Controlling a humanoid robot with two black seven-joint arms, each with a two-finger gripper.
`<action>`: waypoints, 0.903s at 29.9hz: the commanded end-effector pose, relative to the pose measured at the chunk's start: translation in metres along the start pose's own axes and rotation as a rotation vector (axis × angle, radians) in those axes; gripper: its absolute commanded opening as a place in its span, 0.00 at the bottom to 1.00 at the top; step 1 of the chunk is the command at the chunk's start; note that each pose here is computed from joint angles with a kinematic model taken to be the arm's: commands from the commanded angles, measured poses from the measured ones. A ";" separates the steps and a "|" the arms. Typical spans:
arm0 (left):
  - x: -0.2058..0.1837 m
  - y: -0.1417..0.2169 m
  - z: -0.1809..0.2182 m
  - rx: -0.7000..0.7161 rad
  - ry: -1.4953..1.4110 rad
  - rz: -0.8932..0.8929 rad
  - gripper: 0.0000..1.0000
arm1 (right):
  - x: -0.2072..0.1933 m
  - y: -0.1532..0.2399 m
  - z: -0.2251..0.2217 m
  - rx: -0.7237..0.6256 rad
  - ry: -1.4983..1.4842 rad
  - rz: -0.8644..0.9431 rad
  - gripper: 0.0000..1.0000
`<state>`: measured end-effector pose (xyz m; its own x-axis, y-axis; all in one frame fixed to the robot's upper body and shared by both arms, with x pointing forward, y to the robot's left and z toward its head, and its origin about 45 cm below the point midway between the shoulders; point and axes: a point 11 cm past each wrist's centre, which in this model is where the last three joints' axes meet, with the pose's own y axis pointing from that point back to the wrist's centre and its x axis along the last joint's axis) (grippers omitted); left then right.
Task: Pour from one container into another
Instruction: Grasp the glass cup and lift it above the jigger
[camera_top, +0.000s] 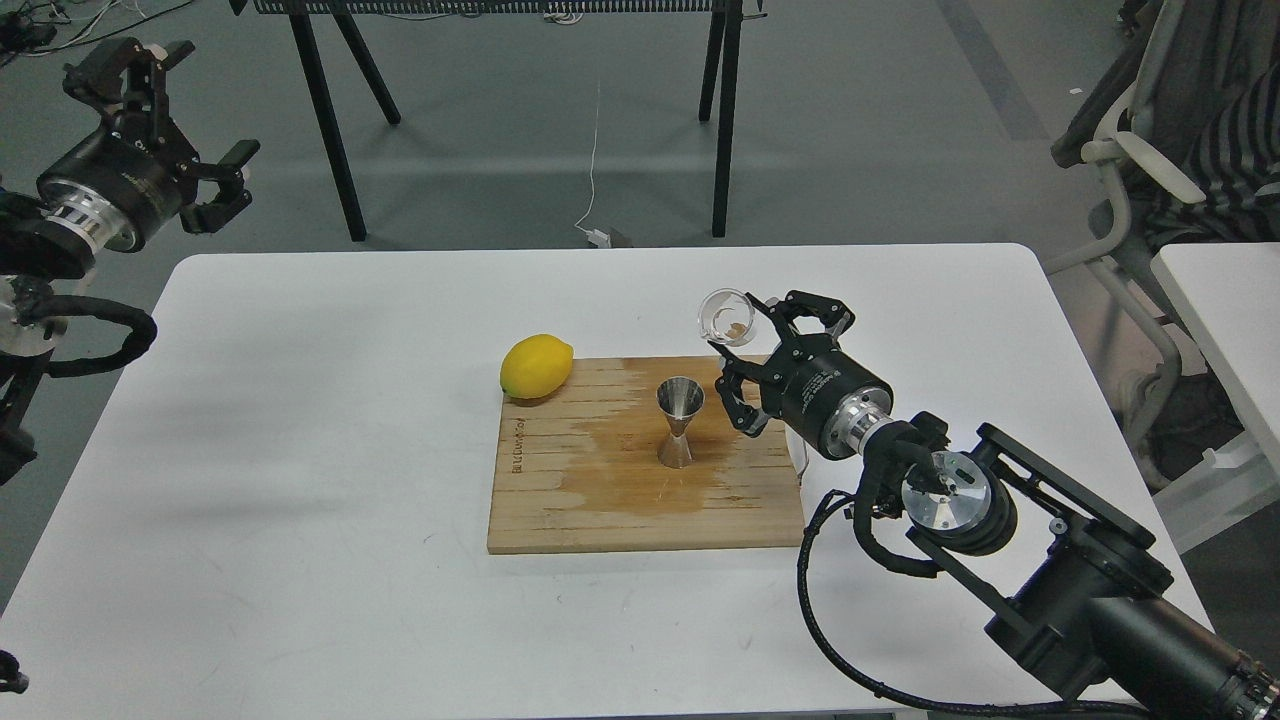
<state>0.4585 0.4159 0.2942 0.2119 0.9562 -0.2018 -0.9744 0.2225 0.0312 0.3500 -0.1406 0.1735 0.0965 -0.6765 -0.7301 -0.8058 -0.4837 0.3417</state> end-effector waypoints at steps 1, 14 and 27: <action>0.000 -0.001 0.000 -0.001 0.001 0.008 1.00 | -0.003 -0.002 -0.003 -0.030 0.078 0.001 0.12; -0.008 -0.004 0.004 -0.004 -0.007 -0.006 1.00 | 0.001 0.001 -0.016 -0.066 0.278 0.023 0.12; -0.008 -0.005 0.006 -0.008 -0.008 -0.006 1.00 | -0.007 0.001 -0.018 -0.083 0.431 0.010 0.12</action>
<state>0.4617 0.4082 0.3014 0.2182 0.9564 -0.1942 -0.9736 0.2269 0.0233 0.3562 -0.1449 0.1856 0.3178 -0.8349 -0.4493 -0.7605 -0.5074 0.4051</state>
